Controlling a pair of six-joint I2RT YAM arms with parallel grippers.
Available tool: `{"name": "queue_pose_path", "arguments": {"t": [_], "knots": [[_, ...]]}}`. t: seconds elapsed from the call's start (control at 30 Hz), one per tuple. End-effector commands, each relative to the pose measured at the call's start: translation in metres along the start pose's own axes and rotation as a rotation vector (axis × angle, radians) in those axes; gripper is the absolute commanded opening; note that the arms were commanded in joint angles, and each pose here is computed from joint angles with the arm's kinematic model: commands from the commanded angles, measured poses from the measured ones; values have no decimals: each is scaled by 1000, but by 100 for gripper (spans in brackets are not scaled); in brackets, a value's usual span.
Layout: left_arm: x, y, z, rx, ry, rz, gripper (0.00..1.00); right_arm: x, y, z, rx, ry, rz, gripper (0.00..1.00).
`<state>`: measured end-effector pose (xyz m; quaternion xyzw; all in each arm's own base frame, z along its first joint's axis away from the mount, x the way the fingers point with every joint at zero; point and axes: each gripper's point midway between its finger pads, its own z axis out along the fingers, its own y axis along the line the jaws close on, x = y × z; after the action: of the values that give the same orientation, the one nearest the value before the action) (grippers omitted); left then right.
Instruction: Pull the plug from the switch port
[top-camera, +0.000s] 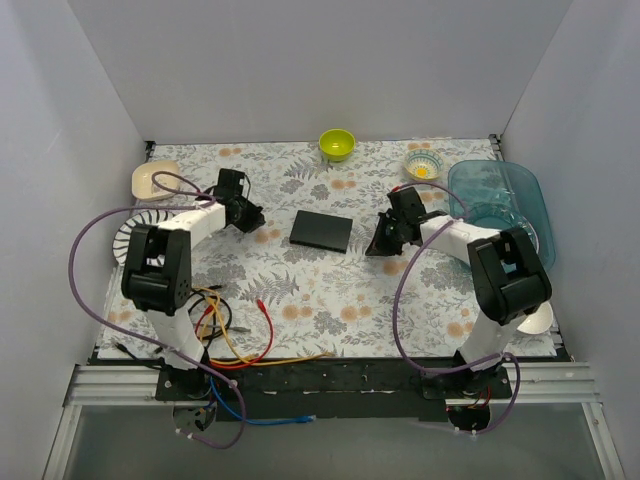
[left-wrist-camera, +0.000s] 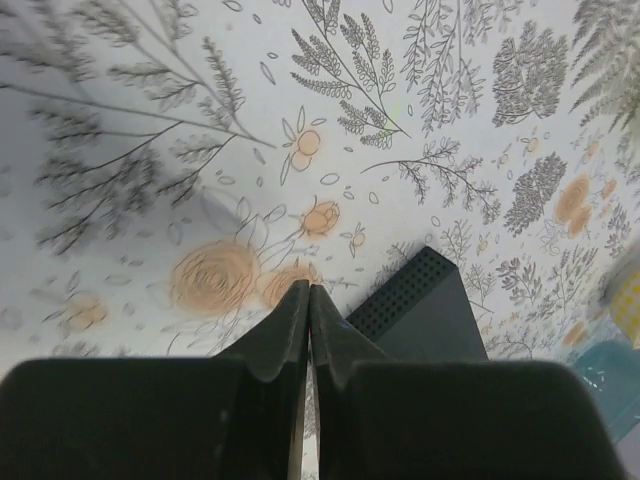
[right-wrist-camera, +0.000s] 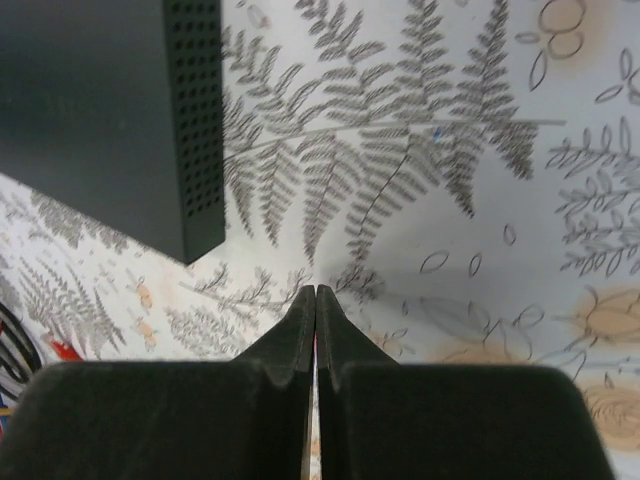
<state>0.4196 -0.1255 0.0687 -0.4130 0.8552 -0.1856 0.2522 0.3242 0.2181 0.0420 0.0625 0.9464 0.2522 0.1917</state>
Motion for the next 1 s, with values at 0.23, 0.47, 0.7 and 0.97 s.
{"name": "queue_pose_path", "arguments": {"t": [0.23,0.47,0.7,0.97], "knots": [[60,-39,51,184,344,77,0,-35,13,45,-44,20,67,1],[127,-18,26,207,484,202,0,-23,15,61,-59,71,70,1],[152,23,-14,243,517,144,0,21,-9,35,-36,81,53,1],[118,23,-22,182,382,148,11,19,-18,-1,24,-22,-1,1]]}}
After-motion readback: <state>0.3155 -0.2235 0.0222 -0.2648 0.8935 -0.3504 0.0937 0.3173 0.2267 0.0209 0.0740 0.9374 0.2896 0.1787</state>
